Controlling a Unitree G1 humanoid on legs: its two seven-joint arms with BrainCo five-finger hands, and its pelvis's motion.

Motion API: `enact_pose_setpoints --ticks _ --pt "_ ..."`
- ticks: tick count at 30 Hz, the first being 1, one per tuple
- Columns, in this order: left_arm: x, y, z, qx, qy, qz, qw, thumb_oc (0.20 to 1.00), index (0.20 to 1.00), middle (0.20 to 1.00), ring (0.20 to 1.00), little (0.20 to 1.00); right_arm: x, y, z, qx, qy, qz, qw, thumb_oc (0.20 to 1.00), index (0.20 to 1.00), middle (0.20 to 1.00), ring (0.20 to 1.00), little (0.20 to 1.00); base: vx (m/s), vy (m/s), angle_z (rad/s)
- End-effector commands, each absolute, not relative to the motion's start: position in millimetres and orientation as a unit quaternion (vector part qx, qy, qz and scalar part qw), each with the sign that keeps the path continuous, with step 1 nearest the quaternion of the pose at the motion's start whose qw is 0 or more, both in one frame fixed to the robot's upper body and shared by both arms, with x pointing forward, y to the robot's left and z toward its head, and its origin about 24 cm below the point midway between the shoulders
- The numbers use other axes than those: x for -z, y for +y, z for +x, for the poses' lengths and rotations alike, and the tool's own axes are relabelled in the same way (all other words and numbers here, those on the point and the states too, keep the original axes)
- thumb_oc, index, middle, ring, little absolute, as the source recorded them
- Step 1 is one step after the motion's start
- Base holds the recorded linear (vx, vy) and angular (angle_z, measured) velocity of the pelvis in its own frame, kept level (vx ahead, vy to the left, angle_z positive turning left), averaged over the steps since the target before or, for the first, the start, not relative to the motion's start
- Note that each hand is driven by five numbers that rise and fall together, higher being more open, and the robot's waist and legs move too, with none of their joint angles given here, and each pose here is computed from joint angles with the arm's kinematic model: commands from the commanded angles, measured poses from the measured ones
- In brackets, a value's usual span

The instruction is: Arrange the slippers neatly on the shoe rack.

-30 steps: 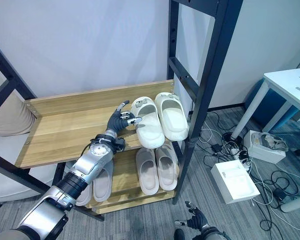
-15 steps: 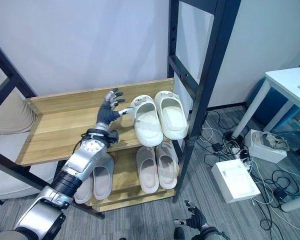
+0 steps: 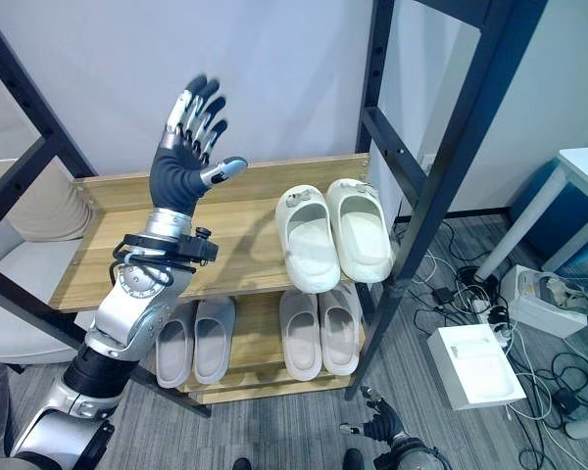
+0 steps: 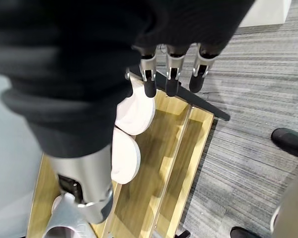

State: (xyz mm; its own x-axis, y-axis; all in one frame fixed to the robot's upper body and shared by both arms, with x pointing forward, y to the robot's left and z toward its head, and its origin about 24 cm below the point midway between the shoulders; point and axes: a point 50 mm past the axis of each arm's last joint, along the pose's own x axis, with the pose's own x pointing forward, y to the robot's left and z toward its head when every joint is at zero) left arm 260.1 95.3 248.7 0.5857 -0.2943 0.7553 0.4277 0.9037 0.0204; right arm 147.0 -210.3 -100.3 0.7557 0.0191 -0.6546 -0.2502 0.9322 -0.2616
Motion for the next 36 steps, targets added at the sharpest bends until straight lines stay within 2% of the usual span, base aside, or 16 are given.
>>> enact_pose_setpoints --ticks 1,2,3,5,9,13,16,17,19,20,21,22,24,27,30,36 --pt "-268.5 91.6 245.8 0.269 -0.455 -0.091 0.844 1.000 1.000 1.000 1.000 1.000 91.1 -198.0 166.8 -0.076 0.296 -0.137 0.942 1.000 1.000 1.000 1.000 1.000 0.00 0.000 0.00" --pt "-266.6 83.0 233.5 0.323 -0.450 -0.102 0.826 1.000 1.000 1.000 1.000 1.000 93.1 -195.9 164.9 -0.080 0.301 -0.135 0.941 1.000 1.000 1.000 1.000 1.000 -0.01 0.006 0.03" --pt "-266.5 83.0 233.4 0.324 -0.450 -0.102 0.826 1.000 1.000 1.000 1.000 1.000 93.2 -195.7 164.8 -0.080 0.301 -0.135 0.941 1.000 1.000 1.000 1.000 1.000 -0.01 0.013 0.14" --pt "-261.2 73.8 217.5 0.390 -0.436 -0.105 0.804 1.000 1.000 1.000 1.000 1.000 94.3 -194.8 163.4 -0.083 0.303 -0.132 0.940 1.000 1.000 1.000 1.000 1.000 -0.01 0.011 0.15" --pt "-252.5 70.1 208.4 0.432 -0.421 -0.072 0.794 1.000 1.000 1.000 1.000 1.000 95.4 -194.7 162.0 -0.085 0.306 -0.128 0.940 1.000 1.000 1.000 1.000 1.000 0.00 0.005 0.03" --pt "-198.4 67.0 208.6 0.477 -0.293 -0.070 0.826 1.000 1.000 1.000 1.000 1.000 95.9 -192.5 161.7 -0.092 0.302 -0.125 0.941 1.000 1.000 1.000 1.000 1.000 0.00 0.000 0.00" --pt "-180.0 70.7 208.6 0.483 -0.252 -0.050 0.837 1.000 1.000 1.000 1.000 1.000 96.6 -193.6 161.5 -0.091 0.304 -0.124 0.940 1.000 1.000 1.000 1.000 1.000 0.00 0.000 0.00" --pt "-148.4 72.1 210.9 0.487 -0.179 -0.037 0.854 1.000 1.000 1.000 1.000 1.000 96.9 -193.4 162.0 -0.093 0.303 -0.124 0.940 1.000 1.000 1.000 1.000 1.000 0.00 0.000 0.00" --pt "-148.1 72.0 211.0 0.487 -0.179 -0.037 0.854 1.000 1.000 1.000 1.000 1.000 97.0 -193.3 161.8 -0.093 0.303 -0.124 0.940 1.000 1.000 1.000 1.000 1.000 0.00 0.000 0.00" --pt "-124.0 75.9 210.6 0.492 -0.125 -0.009 0.861 1.000 1.000 1.000 1.000 1.000 96.6 -195.5 162.8 -0.096 0.303 -0.127 0.940 1.000 1.000 1.000 1.000 1.000 0.00 0.000 0.00" --pt "-92.4 83.8 209.8 0.478 -0.059 0.013 0.876 1.000 1.000 1.000 1.000 1.000 96.8 -195.5 162.9 -0.098 0.304 -0.124 0.939 1.000 1.000 1.000 1.000 1.000 0.00 0.000 0.00" --pt "-92.4 83.8 209.8 0.478 -0.059 0.013 0.876 1.000 1.000 1.000 1.000 1.000 96.8 -195.5 162.9 -0.098 0.304 -0.124 0.939 1.000 1.000 1.000 1.000 1.000 0.00 0.000 0.00" --pt "-34.3 106.0 204.0 0.422 0.061 0.041 0.903 1.000 1.000 1.000 1.000 1.000 95.3 -195.1 165.6 -0.102 0.302 -0.119 0.940 1.000 1.000 1.000 1.000 1.000 0.00 0.003 -0.04" --pt "3.2 122.6 197.6 0.370 0.134 0.058 0.918 1.000 1.000 1.000 1.000 1.000 95.3 -195.1 165.3 -0.101 0.305 -0.113 0.940 1.000 1.000 1.000 1.000 1.000 0.00 0.003 -0.05" --pt "22.5 129.4 193.3 0.340 0.167 0.069 0.923 1.000 1.000 1.000 1.000 1.000 95.8 -195.4 164.3 -0.098 0.308 -0.113 0.940 1.000 1.000 1.000 1.000 1.000 0.00 0.000 0.00" --pt "74.8 157.4 180.2 0.174 0.279 -0.002 0.945 1.000 1.000 1.000 1.000 1.000 96.0 -196.7 163.5 -0.070 0.308 -0.106 0.943 1.000 1.000 1.000 1.000 1.000 0.00 -0.001 0.02"
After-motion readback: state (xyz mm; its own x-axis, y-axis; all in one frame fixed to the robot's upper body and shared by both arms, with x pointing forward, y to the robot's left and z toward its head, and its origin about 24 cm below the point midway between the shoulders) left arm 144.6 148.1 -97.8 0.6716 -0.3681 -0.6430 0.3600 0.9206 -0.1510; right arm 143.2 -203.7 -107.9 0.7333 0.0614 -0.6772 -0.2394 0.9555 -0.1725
